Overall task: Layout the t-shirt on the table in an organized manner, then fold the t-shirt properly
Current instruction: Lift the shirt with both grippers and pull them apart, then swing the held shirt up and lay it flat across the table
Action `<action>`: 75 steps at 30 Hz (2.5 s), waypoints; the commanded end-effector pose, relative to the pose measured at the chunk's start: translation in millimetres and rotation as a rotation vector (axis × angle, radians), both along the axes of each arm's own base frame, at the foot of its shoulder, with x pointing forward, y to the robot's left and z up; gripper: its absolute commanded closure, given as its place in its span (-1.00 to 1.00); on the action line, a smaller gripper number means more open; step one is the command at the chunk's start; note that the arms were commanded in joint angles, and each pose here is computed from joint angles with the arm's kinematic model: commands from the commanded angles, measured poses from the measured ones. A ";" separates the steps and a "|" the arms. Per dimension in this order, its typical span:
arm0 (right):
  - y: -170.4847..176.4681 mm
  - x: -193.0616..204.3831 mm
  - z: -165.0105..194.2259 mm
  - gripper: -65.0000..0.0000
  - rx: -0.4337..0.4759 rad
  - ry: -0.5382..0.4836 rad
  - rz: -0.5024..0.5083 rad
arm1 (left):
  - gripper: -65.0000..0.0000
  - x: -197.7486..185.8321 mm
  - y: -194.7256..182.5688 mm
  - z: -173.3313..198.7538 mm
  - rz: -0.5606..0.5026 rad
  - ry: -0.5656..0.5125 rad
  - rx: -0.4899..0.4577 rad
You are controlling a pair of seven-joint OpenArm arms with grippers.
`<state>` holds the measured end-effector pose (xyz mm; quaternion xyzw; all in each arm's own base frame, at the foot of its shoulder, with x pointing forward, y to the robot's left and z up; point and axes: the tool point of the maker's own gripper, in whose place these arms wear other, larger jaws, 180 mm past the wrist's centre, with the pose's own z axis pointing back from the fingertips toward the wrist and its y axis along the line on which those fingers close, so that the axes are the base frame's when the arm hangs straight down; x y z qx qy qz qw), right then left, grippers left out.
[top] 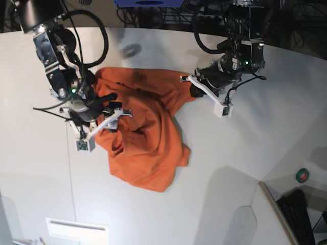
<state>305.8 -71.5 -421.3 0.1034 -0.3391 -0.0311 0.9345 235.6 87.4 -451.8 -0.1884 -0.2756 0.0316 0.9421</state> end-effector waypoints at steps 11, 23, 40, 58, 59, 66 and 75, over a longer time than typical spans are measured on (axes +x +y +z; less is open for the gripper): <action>-18.4 11.7 -38.1 0.22 -0.052 0.106 -0.053 | 1.00 -16.1 -6.0 -60.3 0.010 0.056 0.156; -119.5 -45.4 0.6 1.00 -0.010 0.025 -0.380 | 1.00 -52.2 0.3 -47.0 -0.006 0.049 0.171; -165.6 -52.9 32.3 1.00 -0.047 -0.208 -0.586 | 1.00 -29.0 -3.5 1.4 -0.004 -0.065 0.159; -161.3 -56.8 28.7 1.00 -0.038 -0.174 -0.574 | -1.00 -66.9 -12.2 -5.6 0.051 0.139 -0.196; -161.3 -56.8 28.7 1.00 -0.038 -0.174 -0.574 | -1.00 -68.8 -12.1 -9.8 0.056 0.152 -0.197; -161.1 -56.4 27.7 1.00 -0.037 -0.172 -0.575 | -0.81 -65.6 -19.9 -31.3 0.043 0.207 -0.201; -160.0 -50.6 25.9 1.00 -0.032 -0.172 -0.574 | 1.00 -45.3 -39.1 -20.3 -0.021 0.165 -0.216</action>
